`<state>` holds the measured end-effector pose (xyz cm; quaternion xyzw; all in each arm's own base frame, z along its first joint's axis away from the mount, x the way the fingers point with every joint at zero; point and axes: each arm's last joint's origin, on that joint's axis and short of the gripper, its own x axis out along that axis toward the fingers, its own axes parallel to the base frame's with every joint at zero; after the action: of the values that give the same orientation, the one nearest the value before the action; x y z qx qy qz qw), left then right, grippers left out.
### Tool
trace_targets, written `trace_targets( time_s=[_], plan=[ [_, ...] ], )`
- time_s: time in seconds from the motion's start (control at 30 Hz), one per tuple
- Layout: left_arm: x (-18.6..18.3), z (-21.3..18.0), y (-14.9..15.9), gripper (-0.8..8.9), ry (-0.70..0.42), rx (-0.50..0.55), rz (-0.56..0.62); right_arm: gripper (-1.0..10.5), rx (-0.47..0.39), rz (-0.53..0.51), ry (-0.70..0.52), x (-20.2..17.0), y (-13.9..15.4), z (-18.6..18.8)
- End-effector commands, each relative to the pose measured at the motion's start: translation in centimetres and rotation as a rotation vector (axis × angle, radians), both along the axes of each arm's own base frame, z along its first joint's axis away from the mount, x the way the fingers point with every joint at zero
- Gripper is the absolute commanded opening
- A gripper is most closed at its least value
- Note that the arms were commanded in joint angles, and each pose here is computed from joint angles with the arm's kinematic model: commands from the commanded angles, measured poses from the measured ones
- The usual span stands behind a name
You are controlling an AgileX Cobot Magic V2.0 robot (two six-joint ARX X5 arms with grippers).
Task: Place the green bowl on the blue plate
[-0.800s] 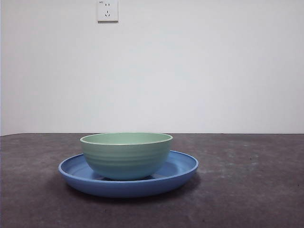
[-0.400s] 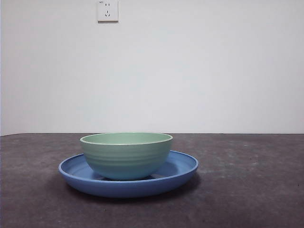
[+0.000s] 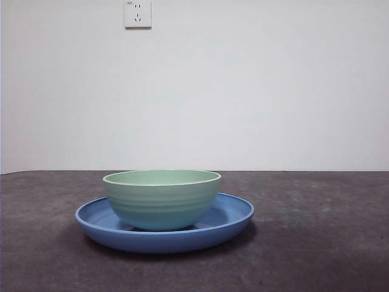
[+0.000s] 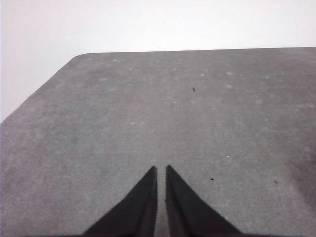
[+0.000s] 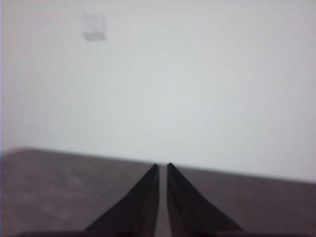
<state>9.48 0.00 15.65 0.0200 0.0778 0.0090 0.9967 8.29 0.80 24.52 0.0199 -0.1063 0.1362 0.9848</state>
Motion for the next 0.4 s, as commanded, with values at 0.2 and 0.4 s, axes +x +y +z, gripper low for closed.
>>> trace_targets(
  time_s=[0.2, 0.4],
  plan=[
    [0.1, -0.7, 0.0, 0.28, 0.024, -0.003, 0.009, 0.2, -0.023, -0.257, 0.176, 1.1, -0.8, -4.7],
    [0.1, -0.7, 0.0, 0.28, 0.024, -0.003, 0.009, 0.2, -0.029, -0.347, 0.271, 1.2, -1.1, -7.1]
  ],
)
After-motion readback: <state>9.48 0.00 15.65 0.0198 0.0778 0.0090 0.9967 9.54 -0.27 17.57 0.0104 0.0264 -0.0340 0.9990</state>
